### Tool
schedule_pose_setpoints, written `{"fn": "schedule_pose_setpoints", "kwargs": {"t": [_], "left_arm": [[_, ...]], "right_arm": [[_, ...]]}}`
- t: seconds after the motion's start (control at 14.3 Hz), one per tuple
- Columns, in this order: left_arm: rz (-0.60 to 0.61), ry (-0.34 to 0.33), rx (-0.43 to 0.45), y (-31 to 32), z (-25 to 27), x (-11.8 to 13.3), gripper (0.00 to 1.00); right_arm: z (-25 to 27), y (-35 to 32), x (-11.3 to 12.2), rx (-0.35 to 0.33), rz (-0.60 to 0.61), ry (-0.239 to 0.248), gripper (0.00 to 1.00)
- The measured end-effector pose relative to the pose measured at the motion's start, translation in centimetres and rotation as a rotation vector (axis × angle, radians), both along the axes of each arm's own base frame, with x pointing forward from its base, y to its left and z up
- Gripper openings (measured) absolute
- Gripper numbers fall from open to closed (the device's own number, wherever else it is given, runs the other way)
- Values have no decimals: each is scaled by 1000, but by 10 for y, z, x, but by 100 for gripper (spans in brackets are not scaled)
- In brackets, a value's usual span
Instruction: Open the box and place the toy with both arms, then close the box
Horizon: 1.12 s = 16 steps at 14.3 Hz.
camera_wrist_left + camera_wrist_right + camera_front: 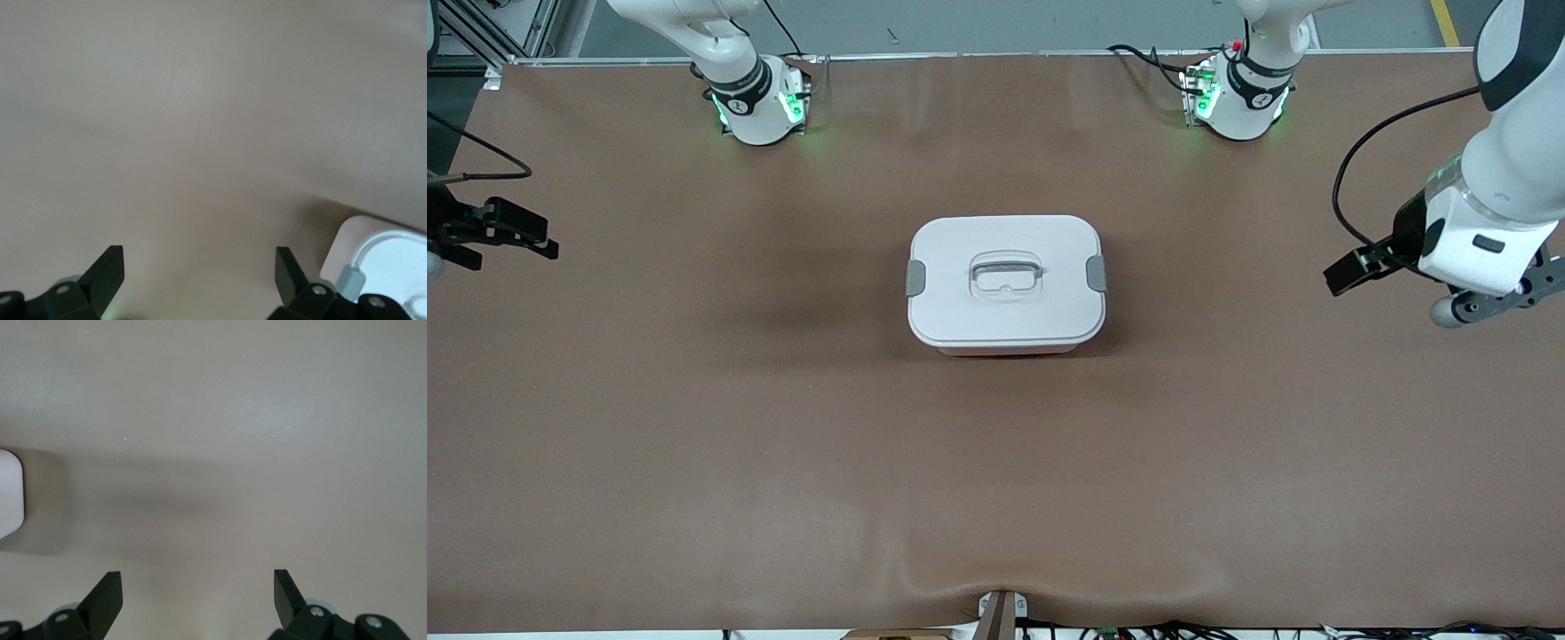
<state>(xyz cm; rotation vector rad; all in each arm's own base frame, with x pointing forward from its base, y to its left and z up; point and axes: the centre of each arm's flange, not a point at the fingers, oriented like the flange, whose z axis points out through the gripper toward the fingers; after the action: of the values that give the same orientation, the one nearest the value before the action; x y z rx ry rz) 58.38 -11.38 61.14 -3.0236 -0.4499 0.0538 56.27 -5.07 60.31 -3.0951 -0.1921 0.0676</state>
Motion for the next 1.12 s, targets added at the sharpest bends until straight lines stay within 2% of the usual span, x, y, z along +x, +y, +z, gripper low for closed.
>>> {"fn": "schedule_pose_setpoints", "kwargs": {"t": [0.49, 0.77, 1.12], "left_arm": [[-87, 30, 49, 13, 22, -27, 100], [-93, 30, 36, 21, 30, -45, 100], [-99, 37, -15, 33, 36, -66, 100]], "right_arm": [[0, 1, 1, -1, 2, -7, 100], [12, 13, -1, -3, -56, -3, 100], [9, 27, 1, -4, -59, 6, 100]]}}
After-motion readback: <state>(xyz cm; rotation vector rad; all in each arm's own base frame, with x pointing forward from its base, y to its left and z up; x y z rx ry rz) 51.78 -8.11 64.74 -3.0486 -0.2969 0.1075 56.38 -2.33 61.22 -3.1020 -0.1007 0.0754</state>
